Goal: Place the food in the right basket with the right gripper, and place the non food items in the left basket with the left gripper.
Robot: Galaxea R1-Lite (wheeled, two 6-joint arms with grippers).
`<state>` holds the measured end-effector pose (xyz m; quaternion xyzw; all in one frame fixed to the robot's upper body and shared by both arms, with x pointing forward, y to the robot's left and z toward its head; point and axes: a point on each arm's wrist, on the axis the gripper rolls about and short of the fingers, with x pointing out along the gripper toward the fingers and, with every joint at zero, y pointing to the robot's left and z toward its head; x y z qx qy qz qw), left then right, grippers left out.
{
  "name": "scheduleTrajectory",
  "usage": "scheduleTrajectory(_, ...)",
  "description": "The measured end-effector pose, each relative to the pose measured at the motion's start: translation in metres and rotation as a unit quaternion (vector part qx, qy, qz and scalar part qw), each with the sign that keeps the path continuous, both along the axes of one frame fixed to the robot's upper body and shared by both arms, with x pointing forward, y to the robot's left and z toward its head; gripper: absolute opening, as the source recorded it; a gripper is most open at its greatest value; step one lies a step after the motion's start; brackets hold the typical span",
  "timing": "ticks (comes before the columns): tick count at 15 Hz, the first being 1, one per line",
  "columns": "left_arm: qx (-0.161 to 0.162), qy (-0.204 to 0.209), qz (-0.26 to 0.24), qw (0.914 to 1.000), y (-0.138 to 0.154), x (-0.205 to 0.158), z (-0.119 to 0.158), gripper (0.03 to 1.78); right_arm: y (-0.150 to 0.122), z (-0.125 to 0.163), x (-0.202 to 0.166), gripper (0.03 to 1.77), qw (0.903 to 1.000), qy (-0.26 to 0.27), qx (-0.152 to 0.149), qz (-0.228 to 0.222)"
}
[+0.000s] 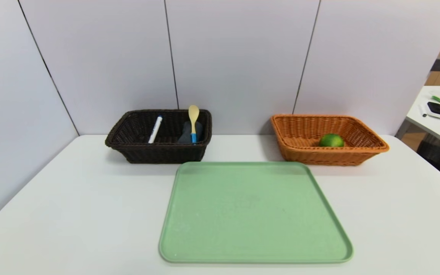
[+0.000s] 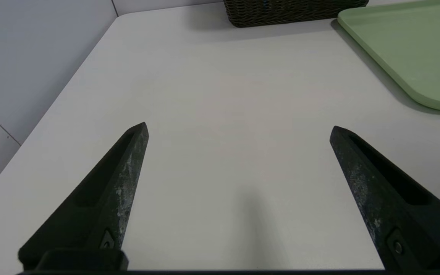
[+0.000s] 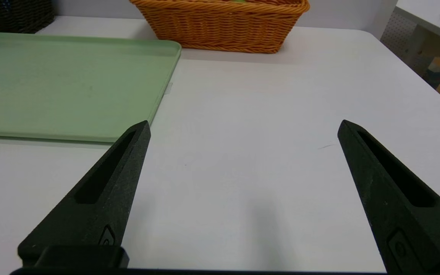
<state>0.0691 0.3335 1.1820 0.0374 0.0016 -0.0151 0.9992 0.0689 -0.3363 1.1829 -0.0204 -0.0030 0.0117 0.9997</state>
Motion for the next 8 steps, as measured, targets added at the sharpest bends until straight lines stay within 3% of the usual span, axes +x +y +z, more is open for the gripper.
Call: scheduleTrajectory(8,0.000,-0.001,0.000,1.0000,0.0000,0.0000,0.0001,1.69,-0.0003,-0.0002,0.0001,1.69,1.0000,0.001,0.005,-0.006)
